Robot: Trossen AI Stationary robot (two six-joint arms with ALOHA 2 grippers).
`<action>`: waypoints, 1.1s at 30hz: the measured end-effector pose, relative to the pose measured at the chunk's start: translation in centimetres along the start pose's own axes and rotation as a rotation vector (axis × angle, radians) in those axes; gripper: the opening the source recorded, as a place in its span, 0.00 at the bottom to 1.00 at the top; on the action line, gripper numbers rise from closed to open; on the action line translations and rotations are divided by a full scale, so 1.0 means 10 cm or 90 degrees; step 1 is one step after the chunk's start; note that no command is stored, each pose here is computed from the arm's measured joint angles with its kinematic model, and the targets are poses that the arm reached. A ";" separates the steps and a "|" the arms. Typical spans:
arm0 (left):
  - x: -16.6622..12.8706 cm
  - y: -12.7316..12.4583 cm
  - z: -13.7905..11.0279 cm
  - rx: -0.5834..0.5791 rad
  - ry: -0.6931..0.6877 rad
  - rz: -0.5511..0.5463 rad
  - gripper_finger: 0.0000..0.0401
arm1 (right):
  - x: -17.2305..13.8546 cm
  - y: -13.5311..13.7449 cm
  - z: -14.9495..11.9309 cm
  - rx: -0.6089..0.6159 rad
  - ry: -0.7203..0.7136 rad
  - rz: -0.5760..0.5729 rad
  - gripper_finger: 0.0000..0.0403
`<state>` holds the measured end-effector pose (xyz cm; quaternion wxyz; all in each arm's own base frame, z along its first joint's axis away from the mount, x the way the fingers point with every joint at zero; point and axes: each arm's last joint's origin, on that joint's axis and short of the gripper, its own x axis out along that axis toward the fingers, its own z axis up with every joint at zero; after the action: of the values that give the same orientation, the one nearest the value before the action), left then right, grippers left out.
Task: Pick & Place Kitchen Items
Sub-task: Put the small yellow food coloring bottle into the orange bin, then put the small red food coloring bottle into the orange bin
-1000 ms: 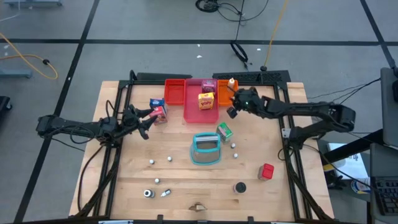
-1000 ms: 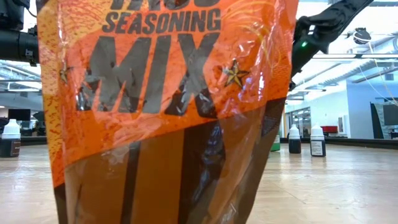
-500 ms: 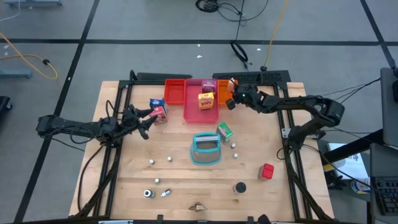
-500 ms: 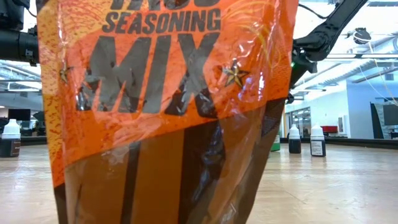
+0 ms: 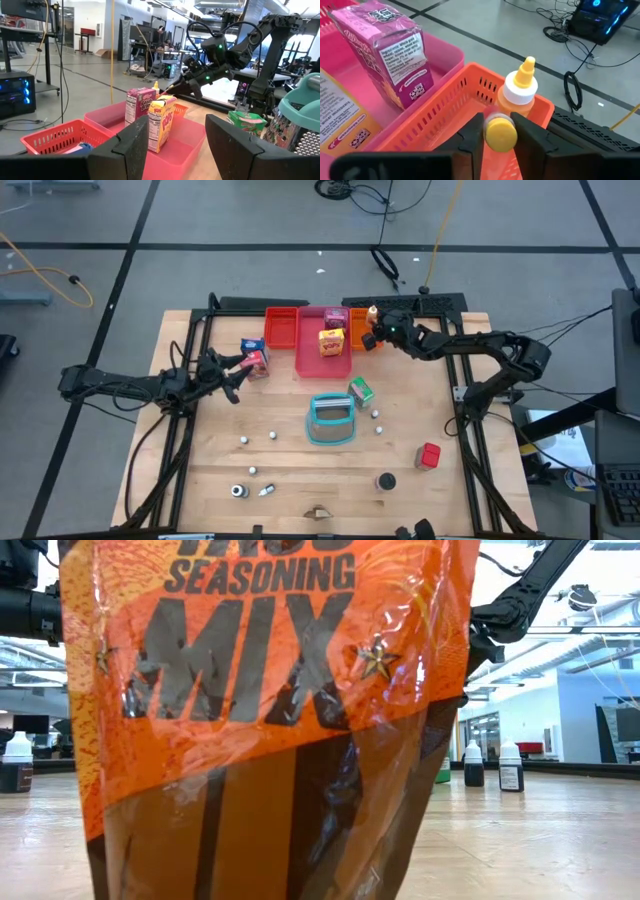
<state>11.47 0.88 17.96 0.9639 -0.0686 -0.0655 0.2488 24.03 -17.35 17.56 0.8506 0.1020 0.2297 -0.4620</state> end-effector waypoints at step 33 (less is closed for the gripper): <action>0.00 0.00 0.00 -0.001 0.001 0.000 0.49 | -1.02 0.36 -0.03 -0.108 0.101 0.169 0.26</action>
<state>11.47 0.88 17.94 0.9639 -0.0698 -0.0651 0.2487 22.18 -7.71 22.05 0.8887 0.0951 0.3191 -0.3152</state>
